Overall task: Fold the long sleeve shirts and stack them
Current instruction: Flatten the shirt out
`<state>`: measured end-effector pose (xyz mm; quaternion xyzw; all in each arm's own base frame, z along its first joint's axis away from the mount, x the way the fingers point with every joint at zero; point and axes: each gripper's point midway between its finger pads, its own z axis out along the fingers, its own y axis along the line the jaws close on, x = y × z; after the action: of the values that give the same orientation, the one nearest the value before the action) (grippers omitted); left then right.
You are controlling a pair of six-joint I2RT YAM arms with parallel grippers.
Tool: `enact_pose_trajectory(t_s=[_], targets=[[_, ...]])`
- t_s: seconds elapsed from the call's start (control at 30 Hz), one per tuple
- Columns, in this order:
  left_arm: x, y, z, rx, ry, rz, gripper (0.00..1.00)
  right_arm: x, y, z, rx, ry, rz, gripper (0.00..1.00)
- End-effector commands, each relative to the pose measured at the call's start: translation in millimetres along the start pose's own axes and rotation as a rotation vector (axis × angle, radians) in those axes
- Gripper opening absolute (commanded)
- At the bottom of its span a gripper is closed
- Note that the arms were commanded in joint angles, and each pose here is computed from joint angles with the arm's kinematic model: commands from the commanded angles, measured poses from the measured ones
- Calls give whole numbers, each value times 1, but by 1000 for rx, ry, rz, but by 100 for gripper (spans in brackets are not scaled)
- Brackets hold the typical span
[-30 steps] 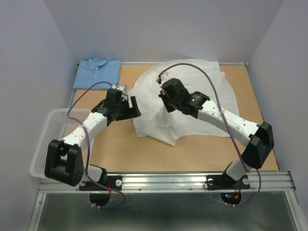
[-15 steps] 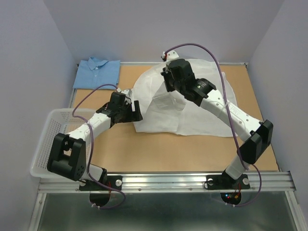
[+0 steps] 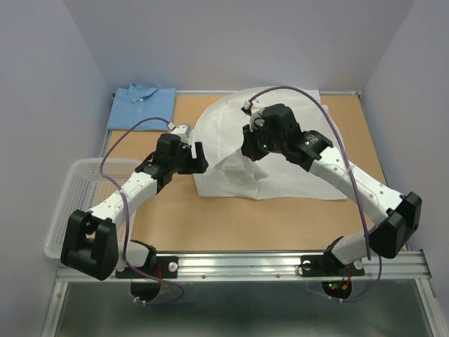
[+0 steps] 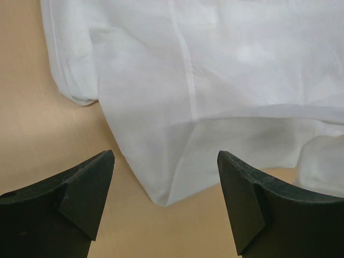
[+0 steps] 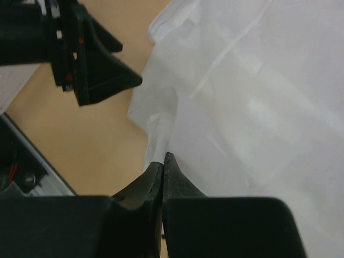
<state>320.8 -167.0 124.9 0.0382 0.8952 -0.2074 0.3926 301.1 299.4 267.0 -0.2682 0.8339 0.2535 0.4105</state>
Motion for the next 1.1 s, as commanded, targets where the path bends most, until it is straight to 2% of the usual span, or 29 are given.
enact_pose_trajectory(t_s=[0.0, 0.1, 0.17, 0.33, 0.5, 0.67, 0.7, 0.77, 0.87, 0.97, 1.07], targets=[[-23, -4, -7, 4, -76, 12, 89, 76, 35, -11, -213, 217, 110, 0], [-25, -7, -5, 18, -64, 30, 89, 105, 40, -13, -245, 292, 168, 1], [-24, -9, -5, 32, -53, 46, 89, 137, 47, -12, -298, 388, 207, 1], [-14, -18, -5, 99, -11, 91, 89, 188, 39, -9, -260, 526, 280, 1], [-1, -9, -3, 45, 20, 4, 89, 219, 43, -25, -271, 657, 328, 1], [22, 4, 5, -33, 79, -142, 89, 241, 29, -46, -187, 809, 293, 6], [26, 7, 6, -48, 87, -159, 89, 243, 27, -48, -182, 823, 280, 9], [35, 15, 8, -101, 113, -203, 89, 237, 28, -50, -181, 822, 279, 27], [46, 25, 12, -158, 135, -249, 89, 217, 19, -46, -97, 766, 270, 69], [54, 30, 14, -184, 153, -278, 87, 190, -5, -38, 70, 685, 246, 84], [61, 33, 18, -196, 171, -295, 85, 176, -41, -31, 250, 634, 282, 86]])
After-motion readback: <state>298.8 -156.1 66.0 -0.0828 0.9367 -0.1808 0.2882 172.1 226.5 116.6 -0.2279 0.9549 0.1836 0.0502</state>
